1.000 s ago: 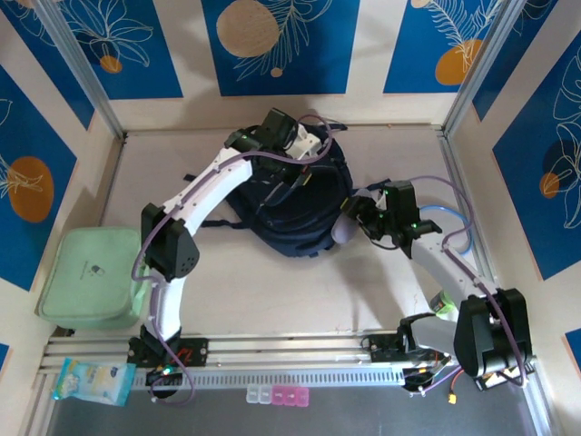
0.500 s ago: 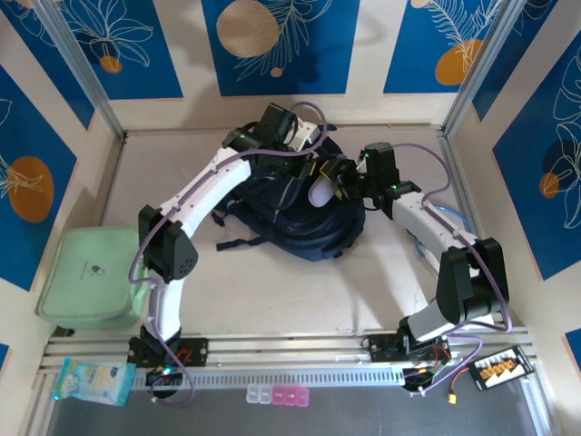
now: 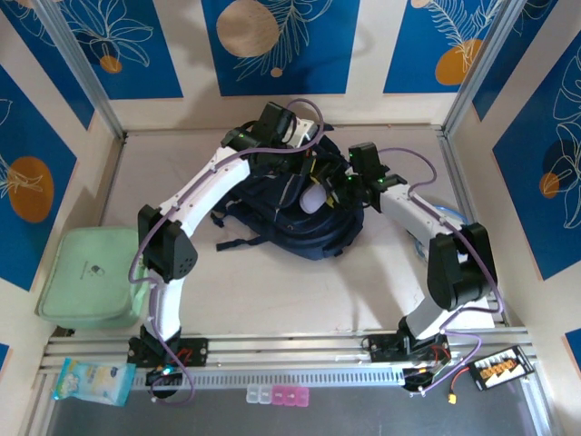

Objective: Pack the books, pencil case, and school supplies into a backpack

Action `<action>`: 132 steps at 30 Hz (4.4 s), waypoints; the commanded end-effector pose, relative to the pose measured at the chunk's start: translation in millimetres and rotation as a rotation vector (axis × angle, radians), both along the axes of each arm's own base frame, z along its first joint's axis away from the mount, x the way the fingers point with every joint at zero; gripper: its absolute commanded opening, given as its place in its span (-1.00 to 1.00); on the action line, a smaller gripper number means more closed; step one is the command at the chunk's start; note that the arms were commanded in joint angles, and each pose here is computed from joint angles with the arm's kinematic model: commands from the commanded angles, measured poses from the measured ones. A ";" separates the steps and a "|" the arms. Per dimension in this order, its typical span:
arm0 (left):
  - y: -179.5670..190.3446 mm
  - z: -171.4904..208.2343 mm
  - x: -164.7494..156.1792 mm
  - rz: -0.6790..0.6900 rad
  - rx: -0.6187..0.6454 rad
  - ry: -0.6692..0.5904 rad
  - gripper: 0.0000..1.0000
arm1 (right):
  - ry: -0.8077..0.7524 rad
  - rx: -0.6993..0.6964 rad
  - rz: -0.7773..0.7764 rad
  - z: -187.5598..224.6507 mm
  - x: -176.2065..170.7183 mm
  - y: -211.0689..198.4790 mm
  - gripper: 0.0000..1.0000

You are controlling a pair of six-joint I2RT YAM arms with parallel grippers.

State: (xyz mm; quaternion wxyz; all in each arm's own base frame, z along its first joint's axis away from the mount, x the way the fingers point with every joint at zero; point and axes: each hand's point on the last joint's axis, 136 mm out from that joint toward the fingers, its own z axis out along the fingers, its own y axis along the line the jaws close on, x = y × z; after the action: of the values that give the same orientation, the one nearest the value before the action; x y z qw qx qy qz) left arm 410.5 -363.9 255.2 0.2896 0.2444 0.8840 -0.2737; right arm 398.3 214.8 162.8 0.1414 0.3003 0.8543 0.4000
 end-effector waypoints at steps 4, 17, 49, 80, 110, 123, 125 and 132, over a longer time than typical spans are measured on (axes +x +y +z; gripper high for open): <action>-1.7 92.6 0.5 -0.012 -0.192 -0.159 -1.00 | -0.061 0.084 0.031 12.5 23.8 13.2 0.57; -0.8 89.0 2.1 -0.015 -0.197 -0.143 -1.00 | -0.005 0.007 0.010 -12.1 7.8 4.8 0.01; -3.8 68.0 0.0 -0.047 -0.219 -0.076 -0.70 | -0.060 0.021 -0.075 5.0 -10.3 -20.8 -0.17; 140.3 -110.7 -16.4 0.434 -0.231 0.338 -0.05 | -0.143 -0.369 0.161 -5.7 -57.8 -34.5 0.06; 107.8 -126.9 2.5 0.329 -0.307 0.454 -0.72 | -0.102 -0.308 0.223 -38.9 -23.9 -17.5 -0.46; 98.2 -102.2 0.5 0.332 -0.472 0.476 -1.00 | -0.306 -0.356 0.335 -22.2 27.7 -9.3 -0.52; 96.7 -92.9 -0.2 0.350 -0.542 0.482 -1.00 | -0.308 -0.382 0.347 -18.2 32.5 -10.2 -0.43; 95.1 -69.5 11.2 0.426 -0.708 0.499 -1.00 | -0.195 -0.558 0.205 1.6 2.9 -55.2 0.00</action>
State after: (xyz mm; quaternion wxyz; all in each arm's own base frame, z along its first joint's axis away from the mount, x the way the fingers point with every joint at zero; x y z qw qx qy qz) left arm 411.7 -260.9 132.2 0.1540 -0.1251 0.8575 -0.4746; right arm 417.9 183.7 145.8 0.2395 0.1027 0.9354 0.2388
